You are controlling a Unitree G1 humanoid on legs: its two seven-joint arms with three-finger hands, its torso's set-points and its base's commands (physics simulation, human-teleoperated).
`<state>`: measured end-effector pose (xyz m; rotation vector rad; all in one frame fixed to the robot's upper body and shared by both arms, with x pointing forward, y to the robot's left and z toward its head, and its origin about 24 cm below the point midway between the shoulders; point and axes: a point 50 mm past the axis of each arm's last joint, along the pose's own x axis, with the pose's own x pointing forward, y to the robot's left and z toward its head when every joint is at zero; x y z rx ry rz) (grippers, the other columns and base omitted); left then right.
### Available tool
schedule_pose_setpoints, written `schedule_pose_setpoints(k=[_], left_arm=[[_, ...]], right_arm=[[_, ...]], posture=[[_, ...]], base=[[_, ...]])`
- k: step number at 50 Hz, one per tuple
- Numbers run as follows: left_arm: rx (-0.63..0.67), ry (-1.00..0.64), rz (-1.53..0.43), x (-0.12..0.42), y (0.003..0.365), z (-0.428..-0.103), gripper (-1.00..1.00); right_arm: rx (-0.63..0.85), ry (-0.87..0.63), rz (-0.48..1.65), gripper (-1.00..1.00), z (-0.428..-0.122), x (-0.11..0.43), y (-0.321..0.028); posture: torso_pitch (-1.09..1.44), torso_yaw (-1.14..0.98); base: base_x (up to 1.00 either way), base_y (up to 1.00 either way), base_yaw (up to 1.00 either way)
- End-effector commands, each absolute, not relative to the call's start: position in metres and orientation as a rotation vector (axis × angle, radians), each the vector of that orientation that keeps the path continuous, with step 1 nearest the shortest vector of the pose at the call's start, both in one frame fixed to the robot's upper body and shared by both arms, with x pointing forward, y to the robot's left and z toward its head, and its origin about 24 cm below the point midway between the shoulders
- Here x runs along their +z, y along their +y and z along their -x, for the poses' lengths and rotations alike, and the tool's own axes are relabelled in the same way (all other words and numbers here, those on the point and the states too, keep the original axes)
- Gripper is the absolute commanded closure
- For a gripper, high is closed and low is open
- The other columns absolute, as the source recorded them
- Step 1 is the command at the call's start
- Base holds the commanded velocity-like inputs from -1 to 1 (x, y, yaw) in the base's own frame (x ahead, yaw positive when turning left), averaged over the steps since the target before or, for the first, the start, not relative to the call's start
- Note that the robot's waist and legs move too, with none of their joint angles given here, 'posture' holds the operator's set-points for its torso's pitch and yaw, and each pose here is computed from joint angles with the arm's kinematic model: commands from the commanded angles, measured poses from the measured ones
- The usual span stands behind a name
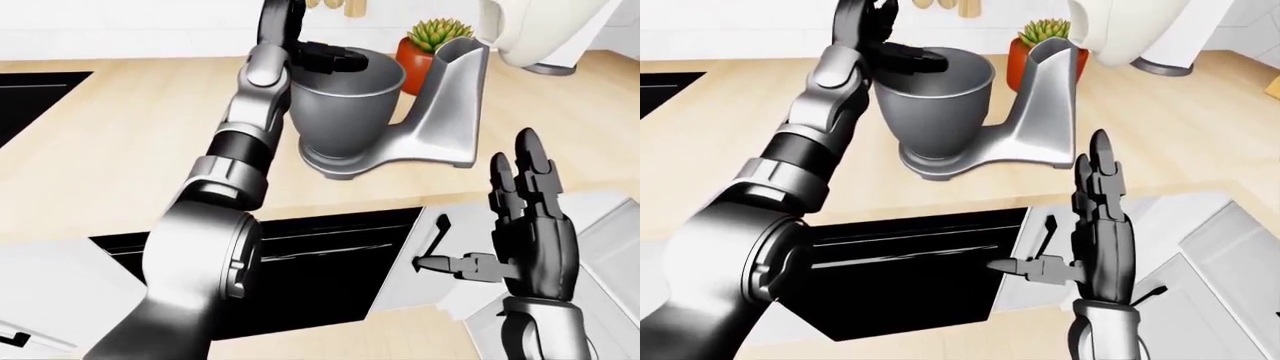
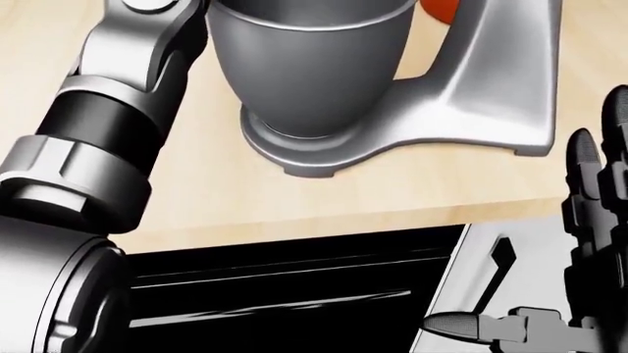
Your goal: Place the cheese in the stand mixer bowl.
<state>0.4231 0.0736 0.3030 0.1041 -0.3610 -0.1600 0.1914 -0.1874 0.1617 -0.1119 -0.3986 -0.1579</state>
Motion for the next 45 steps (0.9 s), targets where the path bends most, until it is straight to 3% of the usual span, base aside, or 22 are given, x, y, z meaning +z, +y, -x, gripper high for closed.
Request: schedule_pose_setpoints(k=[1,28,45], left_arm=[[-0.164,-0.475,-0.096,0.334,0.072,-0.416,-1.00],[-0.156,-0.498,-0.050,0.351,0.107,-0.407,-1.00],[-0.167,-0.526,0.004,0.354,0.133,-0.370,-1.00]], right_arm=[[-0.156,-0.475,0.122,-0.96,-0.187,0.174,-0.186],[-0.157,-0.463,0.123,-0.97,-0.191,0.171,-0.185],[-0.157,-0.456,0.131,-0.96,-0.192,0.171,-0.185]], posture=[[0.00,0.00],[0.00,0.00],[0.00,0.00]], base=[[0.00,0.00,0.00],[0.00,0.00,0.00],[0.00,0.00,0.00]])
